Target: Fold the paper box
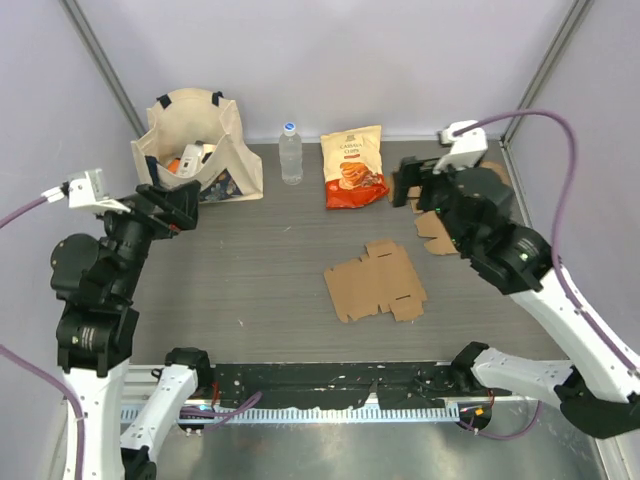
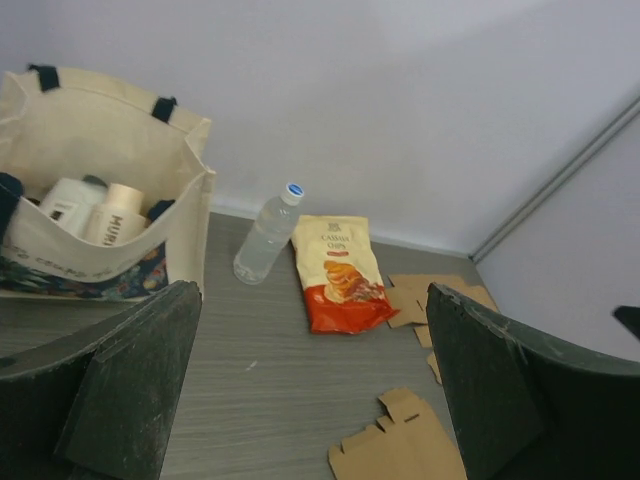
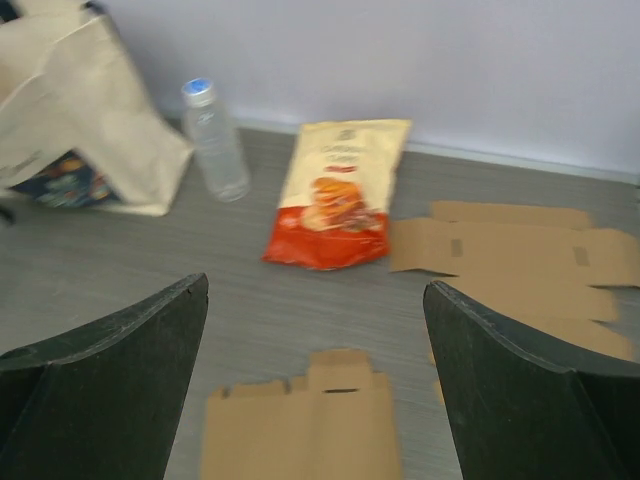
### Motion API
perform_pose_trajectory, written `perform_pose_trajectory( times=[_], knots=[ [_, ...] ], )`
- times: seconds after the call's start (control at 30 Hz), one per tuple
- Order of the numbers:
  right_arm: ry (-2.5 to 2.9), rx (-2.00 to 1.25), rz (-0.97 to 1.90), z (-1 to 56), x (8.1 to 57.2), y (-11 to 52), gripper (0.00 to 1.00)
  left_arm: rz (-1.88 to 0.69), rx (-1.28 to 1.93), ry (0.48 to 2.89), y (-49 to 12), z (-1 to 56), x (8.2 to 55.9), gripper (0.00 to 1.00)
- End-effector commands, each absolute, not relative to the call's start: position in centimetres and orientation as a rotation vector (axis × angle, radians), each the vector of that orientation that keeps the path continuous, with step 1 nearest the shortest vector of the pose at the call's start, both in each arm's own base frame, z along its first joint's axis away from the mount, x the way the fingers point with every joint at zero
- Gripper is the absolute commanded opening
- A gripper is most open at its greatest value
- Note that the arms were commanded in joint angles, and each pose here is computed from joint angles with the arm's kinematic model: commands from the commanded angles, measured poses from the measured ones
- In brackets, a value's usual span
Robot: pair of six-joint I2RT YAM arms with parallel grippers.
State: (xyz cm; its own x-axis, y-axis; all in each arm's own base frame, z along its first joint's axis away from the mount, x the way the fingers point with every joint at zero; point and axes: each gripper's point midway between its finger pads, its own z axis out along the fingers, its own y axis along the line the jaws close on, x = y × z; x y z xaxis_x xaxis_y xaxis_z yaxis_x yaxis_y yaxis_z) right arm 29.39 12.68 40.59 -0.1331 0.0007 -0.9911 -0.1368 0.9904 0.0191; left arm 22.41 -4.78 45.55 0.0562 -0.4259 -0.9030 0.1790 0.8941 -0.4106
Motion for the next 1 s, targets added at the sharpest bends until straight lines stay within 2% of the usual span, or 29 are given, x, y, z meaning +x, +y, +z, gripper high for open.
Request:
perform_pose_trajectory(
  times=[0.0,0.13,0.2,0.23,0.3,0.33,0.4,0.47,0.5,0.53,0.57,0.6,0.63,0.7,0.77,0.9,0.97],
  knots=[
    [1.823,-0.256,0.404,35.3,30.5,21.8,0.94,-0.664,-0.195,1.623,-8.5,41.8,25.9,0.98],
    [2.008,-0.323,0.551,27.5,30.5,24.4,0.94,-0.841,-0.215,1.849,-12.4,34.8,28.5,0.95],
    [2.053,-0.21,0.679,25.5,31.9,22.8,0.94,-0.816,-0.223,1.947,-14.4,31.4,29.2,0.95],
    [2.124,-0.153,0.7,22.2,31.5,21.5,0.94,-0.819,-0.227,2.011,-15.4,29.3,29.0,0.95],
    [2.098,0.028,0.758,21.6,32.8,17.7,0.94,-0.844,-0.172,2.108,-18.8,25.4,28.4,0.95],
    [2.149,0.108,0.751,18.6,32.3,15.9,0.94,-0.866,-0.165,2.133,-20.1,24.2,28.2,0.95],
    [2.119,0.293,0.804,17.6,32.7,12.0,0.94,-0.913,-0.081,2.197,-24.0,21.4,26.9,0.88],
    [2.15,0.393,0.873,14.3,31.5,10.4,0.91,-0.927,-0.027,2.313,-27.7,17.5,26.0,0.79],
    [2.14,0.486,0.873,13.3,31.5,8.0,0.91,-0.946,-0.005,2.314,-29.3,17.2,26.2,0.76],
    [2.177,0.513,0.862,11.5,30.8,7.5,0.9,-0.9,0.005,2.383,-30.5,14.3,26.4,0.74],
    [2.202,0.534,0.847,10.5,30.5,6.9,0.89,-0.899,0.053,2.399,-32.1,13.4,25.8,0.68],
    [2.221,0.548,0.821,9.6,30.2,6.3,0.88,-0.897,0.055,2.393,-33.1,13.5,26.4,0.66],
    [2.25,0.569,0.823,8.7,29.9,6.2,0.85,-0.876,0.062,2.449,-33.9,11.3,26.5,0.64],
    [2.291,0.589,0.84,7.6,29.1,6.5,0.76,-0.906,0.045,2.461,-35.3,10.7,27.2,0.54],
    [2.295,0.621,0.85,7.5,28.4,6.7,0.7,-0.925,0.065,2.521,-36.6,8.6,26.9,0.5],
    [2.364,0.674,0.609,6.4,26.2,5.6,0.72,-0.917,0.08,2.532,-38.0,7.3,27.4,0.5],
    [2.417,0.723,0.593,6.0,24.6,5.7,0.72,-0.915,0.075,2.546,-38.1,6.6,27.2,0.5]
  ],
)
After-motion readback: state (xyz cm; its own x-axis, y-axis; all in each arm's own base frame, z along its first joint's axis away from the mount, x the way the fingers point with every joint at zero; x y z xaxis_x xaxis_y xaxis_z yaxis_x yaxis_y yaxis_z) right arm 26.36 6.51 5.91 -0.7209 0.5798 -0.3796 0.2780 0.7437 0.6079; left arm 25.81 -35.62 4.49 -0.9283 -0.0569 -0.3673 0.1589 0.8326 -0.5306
